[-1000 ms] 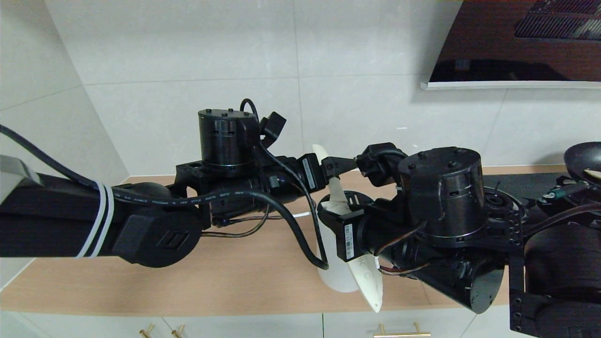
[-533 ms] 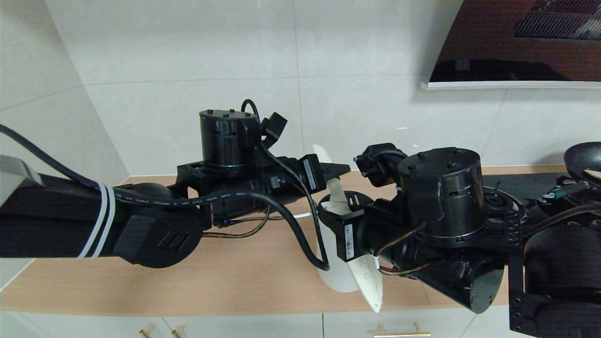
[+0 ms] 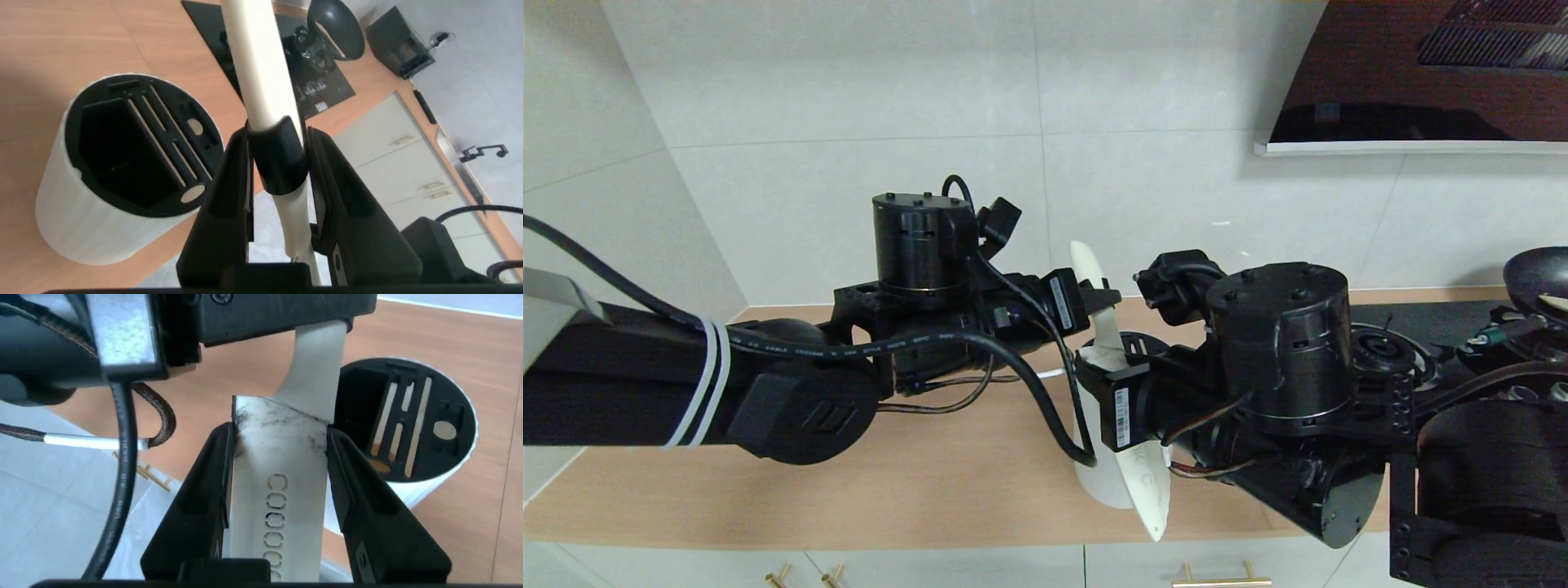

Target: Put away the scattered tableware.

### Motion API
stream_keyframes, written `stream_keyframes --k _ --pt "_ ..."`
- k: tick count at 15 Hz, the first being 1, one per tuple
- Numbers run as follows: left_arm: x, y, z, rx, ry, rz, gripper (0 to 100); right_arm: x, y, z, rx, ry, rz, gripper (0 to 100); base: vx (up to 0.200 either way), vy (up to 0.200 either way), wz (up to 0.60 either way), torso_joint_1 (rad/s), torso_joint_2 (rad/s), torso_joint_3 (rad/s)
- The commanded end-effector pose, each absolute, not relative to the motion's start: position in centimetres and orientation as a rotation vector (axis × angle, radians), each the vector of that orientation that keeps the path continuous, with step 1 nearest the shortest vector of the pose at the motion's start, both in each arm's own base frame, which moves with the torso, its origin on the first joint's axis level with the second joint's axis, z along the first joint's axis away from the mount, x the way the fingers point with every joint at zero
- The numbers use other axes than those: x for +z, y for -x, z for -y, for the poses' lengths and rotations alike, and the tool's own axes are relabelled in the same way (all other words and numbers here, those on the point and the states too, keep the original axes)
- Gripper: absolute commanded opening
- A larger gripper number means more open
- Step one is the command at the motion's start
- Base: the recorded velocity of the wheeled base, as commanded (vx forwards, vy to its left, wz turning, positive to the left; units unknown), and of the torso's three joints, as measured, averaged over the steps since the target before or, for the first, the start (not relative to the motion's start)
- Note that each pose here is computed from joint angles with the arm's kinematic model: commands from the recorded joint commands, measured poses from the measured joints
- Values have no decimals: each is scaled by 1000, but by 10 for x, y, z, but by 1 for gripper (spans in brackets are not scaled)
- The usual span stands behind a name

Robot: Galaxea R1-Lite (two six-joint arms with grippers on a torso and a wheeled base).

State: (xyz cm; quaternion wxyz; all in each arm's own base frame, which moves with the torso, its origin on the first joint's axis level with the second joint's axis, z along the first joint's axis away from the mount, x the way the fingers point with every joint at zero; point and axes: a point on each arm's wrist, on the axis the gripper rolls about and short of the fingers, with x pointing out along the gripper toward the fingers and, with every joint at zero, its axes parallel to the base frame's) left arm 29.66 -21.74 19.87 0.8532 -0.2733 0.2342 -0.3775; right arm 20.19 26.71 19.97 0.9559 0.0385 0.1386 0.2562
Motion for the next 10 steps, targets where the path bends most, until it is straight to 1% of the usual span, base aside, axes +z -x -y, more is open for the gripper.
stream_keyframes --k 1,4,5,10 --pt "202 -295 216 -796 577 -485 0 198 -202 -268 520 -76 -283 0 0 0 0 0 0 0" --pt "203 -295 216 -797 579 -483 0 198 -202 -268 518 -76 -283 0 0 0 0 0 0 0" --pt "205 -295 215 -798 581 -473 0 198 -202 -268 518 -76 -283 100 0 0 0 0 0 0" --pt "207 -294 214 -793 584 -461 0 203 -201 -266 517 -97 -260 100 0 0 0 0 0 0"
